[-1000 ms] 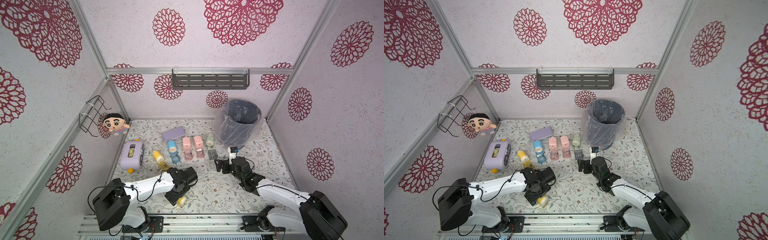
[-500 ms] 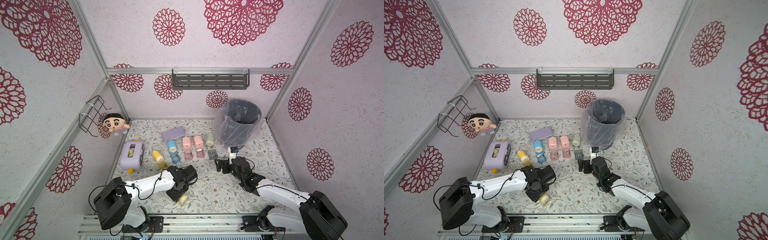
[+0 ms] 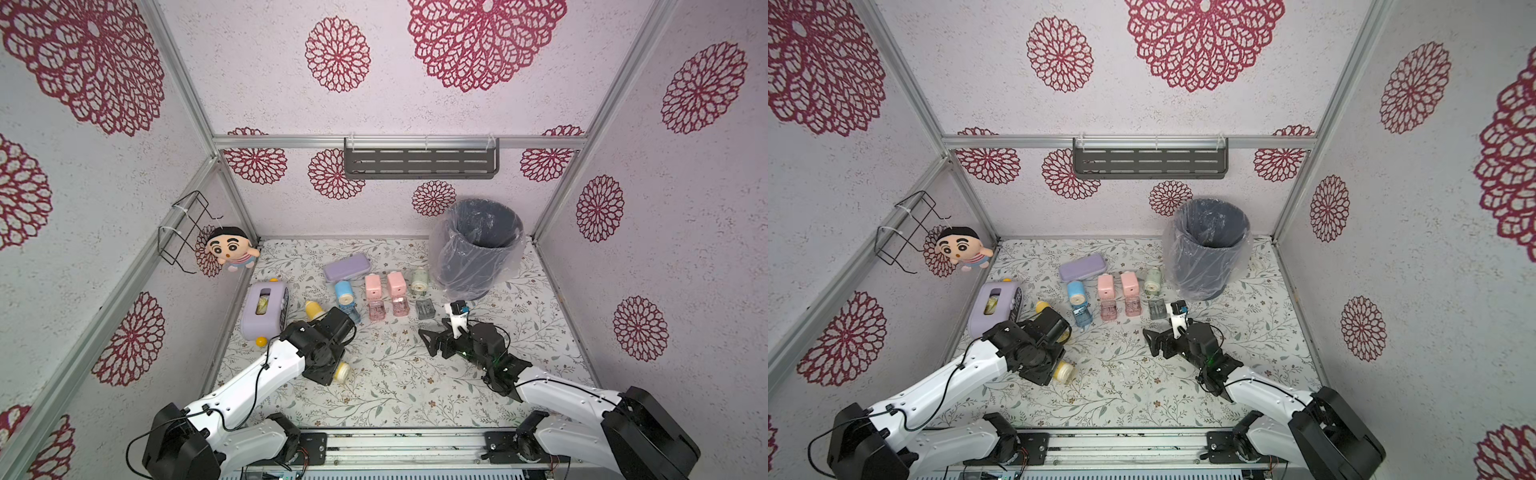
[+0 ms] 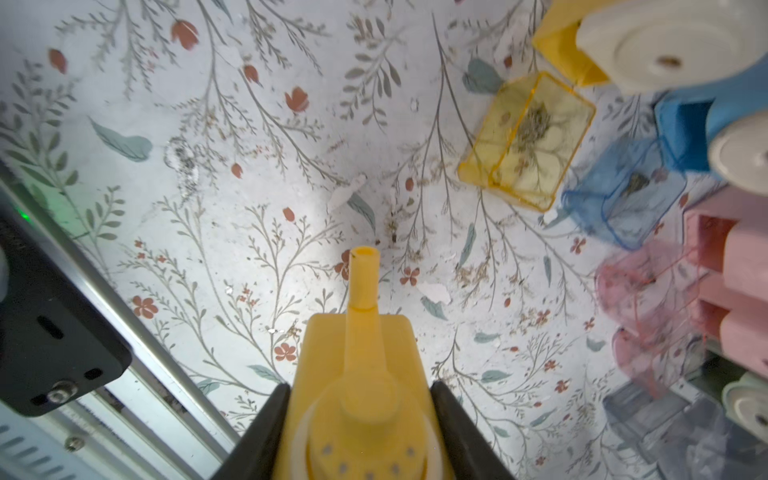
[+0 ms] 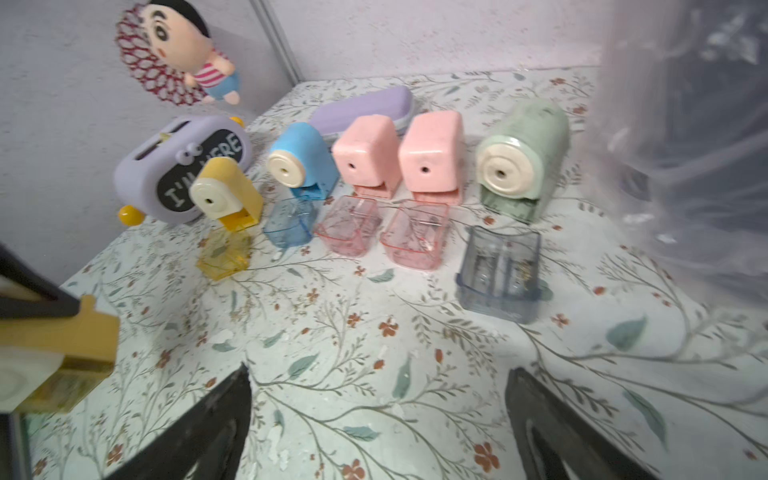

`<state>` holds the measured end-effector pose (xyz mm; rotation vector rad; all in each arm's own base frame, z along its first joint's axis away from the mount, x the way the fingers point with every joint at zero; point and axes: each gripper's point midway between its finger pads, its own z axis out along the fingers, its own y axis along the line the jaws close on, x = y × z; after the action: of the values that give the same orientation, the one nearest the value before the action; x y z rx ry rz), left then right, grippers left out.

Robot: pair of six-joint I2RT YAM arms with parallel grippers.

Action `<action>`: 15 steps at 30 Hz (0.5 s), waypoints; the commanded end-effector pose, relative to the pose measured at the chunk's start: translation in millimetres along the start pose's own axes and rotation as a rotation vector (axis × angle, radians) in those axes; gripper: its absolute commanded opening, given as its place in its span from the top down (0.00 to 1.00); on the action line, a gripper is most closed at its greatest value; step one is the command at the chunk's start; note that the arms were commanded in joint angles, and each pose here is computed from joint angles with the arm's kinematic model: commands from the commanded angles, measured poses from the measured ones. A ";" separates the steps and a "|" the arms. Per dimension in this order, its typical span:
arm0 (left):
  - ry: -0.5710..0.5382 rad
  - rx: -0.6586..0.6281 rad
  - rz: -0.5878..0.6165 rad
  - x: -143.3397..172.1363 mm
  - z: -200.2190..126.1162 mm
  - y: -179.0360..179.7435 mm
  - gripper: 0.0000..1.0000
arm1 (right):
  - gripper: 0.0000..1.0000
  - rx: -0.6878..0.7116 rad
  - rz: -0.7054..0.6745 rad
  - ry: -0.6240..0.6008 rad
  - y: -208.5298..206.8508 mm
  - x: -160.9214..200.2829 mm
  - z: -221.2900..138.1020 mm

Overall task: Take out the pencil sharpener tray and clean the shavings
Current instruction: Pick up the pencil sharpener from the center of the board.

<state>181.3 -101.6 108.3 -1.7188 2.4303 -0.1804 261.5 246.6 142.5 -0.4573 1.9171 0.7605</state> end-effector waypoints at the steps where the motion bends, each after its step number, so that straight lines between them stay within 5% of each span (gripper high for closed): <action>1: 0.075 -0.031 -0.216 -0.1 -17.9 -0.2 0.64 | 0.01 -0.144 -0.090 -0.068 42.6 -13.3 4.2; 15: 0.054 -0.061 -0.090 -24.2 -60.1 -10.6 0.65 | 0.01 -0.328 -0.309 -0.142 158.7 9.9 51.1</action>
<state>195.1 -82.4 165.0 -1.8215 2.3917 -0.2053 192.8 379.9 135.1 -0.8611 1.7228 0.9024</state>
